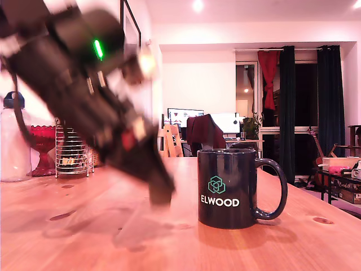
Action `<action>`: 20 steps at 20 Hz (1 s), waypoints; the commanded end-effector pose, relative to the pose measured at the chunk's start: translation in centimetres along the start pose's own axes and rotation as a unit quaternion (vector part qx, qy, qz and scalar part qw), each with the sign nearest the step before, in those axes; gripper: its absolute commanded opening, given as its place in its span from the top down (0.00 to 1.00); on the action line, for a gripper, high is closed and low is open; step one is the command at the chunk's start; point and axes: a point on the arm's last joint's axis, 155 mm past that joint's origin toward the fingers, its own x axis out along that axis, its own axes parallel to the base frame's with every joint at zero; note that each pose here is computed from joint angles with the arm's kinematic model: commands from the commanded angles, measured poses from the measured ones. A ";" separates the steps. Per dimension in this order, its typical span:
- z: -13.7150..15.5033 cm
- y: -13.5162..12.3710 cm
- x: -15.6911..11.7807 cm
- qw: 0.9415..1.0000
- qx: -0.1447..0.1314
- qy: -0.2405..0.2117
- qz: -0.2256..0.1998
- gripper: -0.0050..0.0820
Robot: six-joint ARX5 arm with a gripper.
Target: Pick the coffee capsule and then drop it inside the coffee cup in front of you
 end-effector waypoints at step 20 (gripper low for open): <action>7.6 1.3 -3.8 0.999 0.007 -0.036 0.029 0.73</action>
